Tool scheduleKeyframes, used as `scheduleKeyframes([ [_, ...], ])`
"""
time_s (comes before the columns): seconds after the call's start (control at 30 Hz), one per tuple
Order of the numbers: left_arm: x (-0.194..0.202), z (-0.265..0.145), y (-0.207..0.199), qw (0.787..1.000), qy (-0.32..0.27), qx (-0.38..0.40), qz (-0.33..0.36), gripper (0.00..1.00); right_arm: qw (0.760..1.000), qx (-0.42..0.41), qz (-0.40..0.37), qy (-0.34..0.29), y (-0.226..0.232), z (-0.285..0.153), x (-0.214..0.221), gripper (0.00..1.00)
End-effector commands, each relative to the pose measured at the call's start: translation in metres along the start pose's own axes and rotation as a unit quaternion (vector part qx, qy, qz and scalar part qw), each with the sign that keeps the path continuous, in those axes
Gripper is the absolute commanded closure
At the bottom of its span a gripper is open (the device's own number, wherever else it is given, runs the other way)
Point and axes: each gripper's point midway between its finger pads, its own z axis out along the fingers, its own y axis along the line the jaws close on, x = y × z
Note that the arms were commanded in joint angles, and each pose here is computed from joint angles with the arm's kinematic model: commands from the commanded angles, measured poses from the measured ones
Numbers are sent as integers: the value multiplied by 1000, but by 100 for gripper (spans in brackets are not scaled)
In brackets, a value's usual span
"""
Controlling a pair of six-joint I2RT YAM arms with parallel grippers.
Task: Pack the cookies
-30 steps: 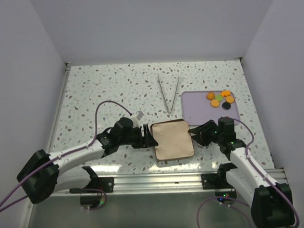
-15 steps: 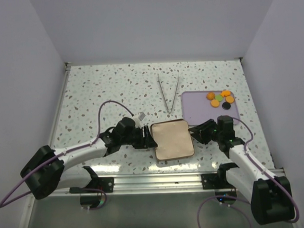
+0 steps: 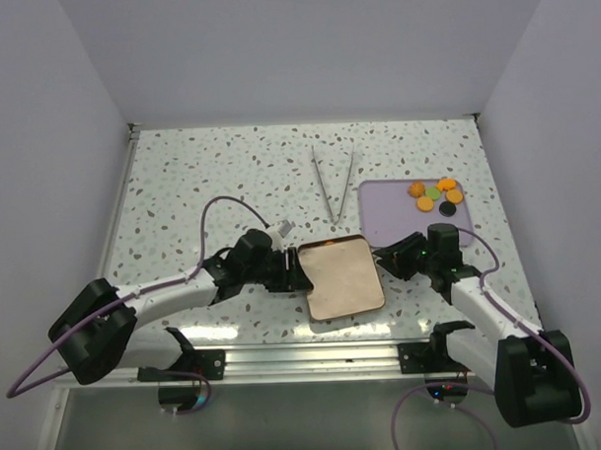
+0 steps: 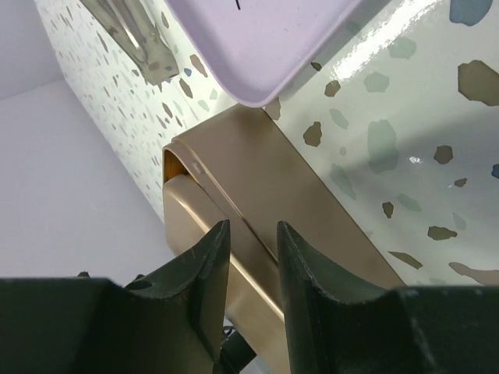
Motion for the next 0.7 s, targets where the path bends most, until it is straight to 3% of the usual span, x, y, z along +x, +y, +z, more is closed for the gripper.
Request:
scheduleKeyframes([
  [0.0,-19,2,-23,999,-23,35,29,48,999,-25,-14,-18,23,2,-11,66],
  [0.67,-52,20,-18,999,-27,-3,41,49,999,-22,-30,-12,48,23,-23,67],
])
